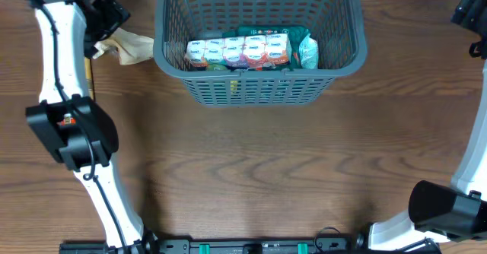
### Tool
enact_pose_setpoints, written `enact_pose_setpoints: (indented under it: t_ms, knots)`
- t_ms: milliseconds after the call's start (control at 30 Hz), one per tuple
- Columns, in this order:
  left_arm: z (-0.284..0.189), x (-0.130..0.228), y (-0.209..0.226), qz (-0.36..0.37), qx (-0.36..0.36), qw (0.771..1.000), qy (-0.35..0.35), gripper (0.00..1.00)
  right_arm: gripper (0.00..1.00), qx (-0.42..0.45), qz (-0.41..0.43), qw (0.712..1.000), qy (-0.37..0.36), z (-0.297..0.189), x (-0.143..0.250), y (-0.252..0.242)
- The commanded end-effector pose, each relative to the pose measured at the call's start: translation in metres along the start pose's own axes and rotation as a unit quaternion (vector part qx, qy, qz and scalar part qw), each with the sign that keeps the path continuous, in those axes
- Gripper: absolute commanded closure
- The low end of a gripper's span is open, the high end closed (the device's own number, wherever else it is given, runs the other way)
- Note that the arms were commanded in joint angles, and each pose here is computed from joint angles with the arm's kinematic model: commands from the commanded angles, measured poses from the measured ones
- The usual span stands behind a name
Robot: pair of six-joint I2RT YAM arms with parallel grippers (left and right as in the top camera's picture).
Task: Pack container
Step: 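Move the left gripper to the crumpled beige pouch, then grasp the crumpled beige pouch with the left gripper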
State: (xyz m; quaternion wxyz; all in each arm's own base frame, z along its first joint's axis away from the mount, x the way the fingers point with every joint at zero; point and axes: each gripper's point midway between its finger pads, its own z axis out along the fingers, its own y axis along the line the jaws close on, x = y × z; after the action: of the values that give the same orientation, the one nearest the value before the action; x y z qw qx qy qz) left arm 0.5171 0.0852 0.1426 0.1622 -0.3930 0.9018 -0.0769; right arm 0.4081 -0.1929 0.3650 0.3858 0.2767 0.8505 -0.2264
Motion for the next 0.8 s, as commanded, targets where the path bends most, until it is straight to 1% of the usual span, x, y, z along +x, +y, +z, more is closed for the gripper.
enact_pose_setpoints:
  t_ms: [0,333,633,767]
  knots:
    - [0.028,0.008,0.004,-0.039,-0.012,0.999,0.026,0.01,0.01,0.006,0.013,1.000,-0.009,-0.005,-0.005,-0.007]
    - [0.090,0.020,0.019,-0.050,-0.043,0.996,0.062,0.01,0.01,0.006,0.013,1.000,-0.009,-0.005,-0.005,-0.007]
    - [0.114,0.008,0.014,-0.048,-0.030,0.998,0.040,0.01,0.01,0.006,0.013,1.000,-0.009,-0.005,-0.005,-0.007]
    - [0.125,0.010,0.021,-0.051,-0.043,0.997,0.042,0.02,0.01,0.006,0.013,1.000,-0.009,-0.005,-0.005,-0.007]
